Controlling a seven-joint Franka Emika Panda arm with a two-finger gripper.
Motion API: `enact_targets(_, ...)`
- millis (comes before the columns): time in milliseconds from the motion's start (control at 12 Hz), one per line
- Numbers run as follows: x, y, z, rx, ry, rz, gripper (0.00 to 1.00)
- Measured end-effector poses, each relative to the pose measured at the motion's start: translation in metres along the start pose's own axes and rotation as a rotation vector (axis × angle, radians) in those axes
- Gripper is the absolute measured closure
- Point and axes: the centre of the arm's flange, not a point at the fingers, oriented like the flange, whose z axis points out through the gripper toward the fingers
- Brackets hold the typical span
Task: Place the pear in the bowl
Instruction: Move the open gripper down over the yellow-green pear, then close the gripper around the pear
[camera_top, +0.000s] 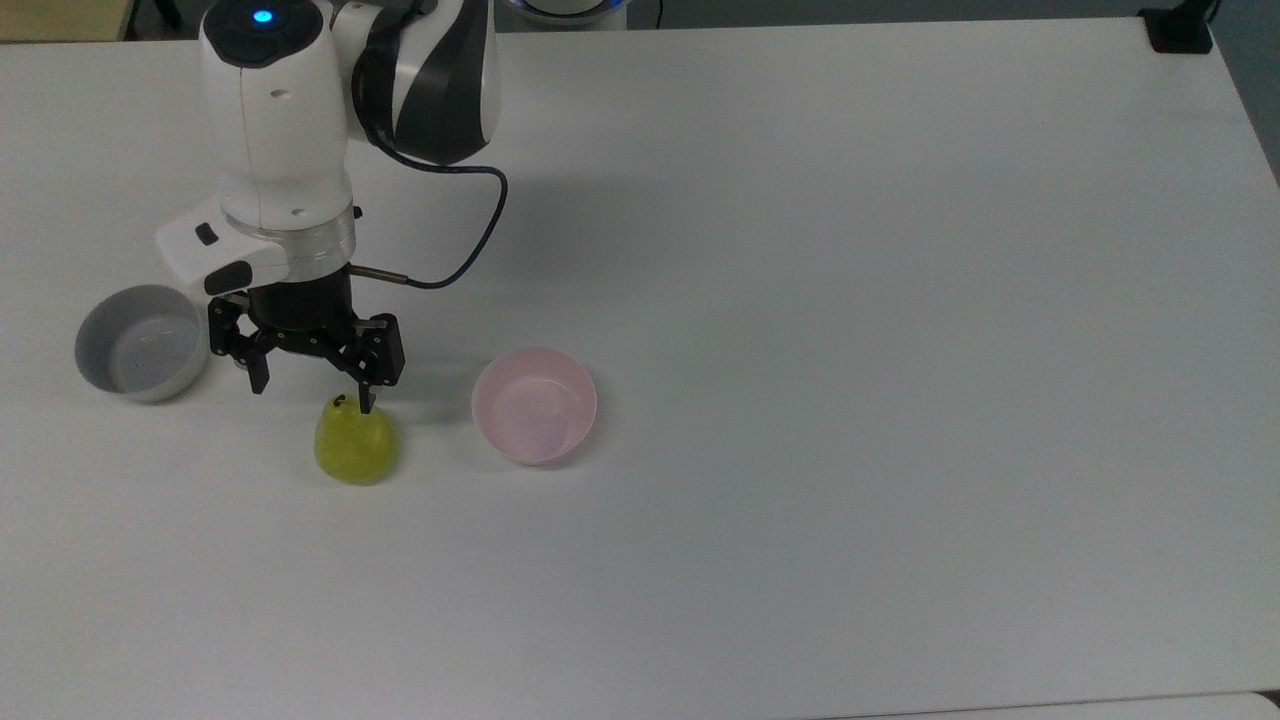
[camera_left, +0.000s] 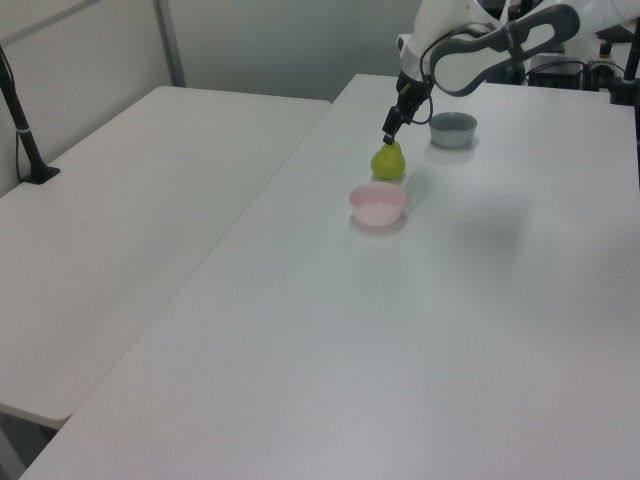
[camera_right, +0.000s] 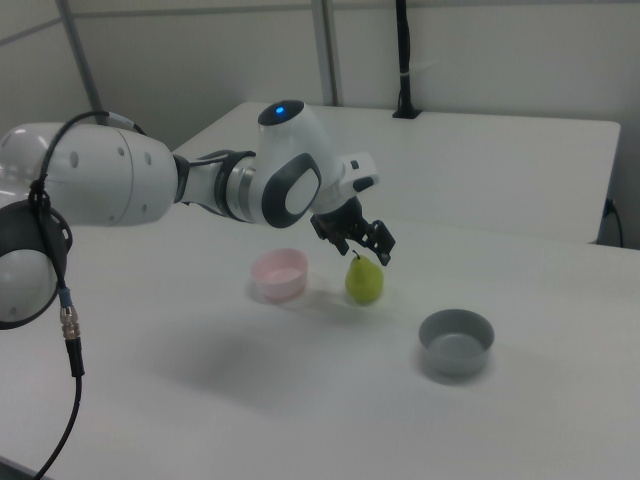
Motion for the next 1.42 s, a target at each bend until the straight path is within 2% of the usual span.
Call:
enact_targets(333, -0.007, -0.008, 0.03, 0.009, -0.026, -0.006, 0.0)
enact_targets(500, -0.007, -0.011, 0.038, 0.011, -0.001, -0.007, 0.0)
enact_targets(917, -0.013, -0.016, 0.061, 0.017, -0.006, -0.012, 0.0)
enact_targets(1084, -0.014, -0.017, 0.065, 0.019, 0.001, -0.013, 0.04)
enact_targets(1167, -0.014, -0.017, 0.065, 0.019, 0.001, -0.013, 0.11)
enact_targets(1250, -0.013, -0.017, 0.064, 0.019, 0.005, -0.013, 0.23)
enact_targets(1417, -0.013, -0.017, 0.065, 0.019, 0.005, -0.013, 0.23)
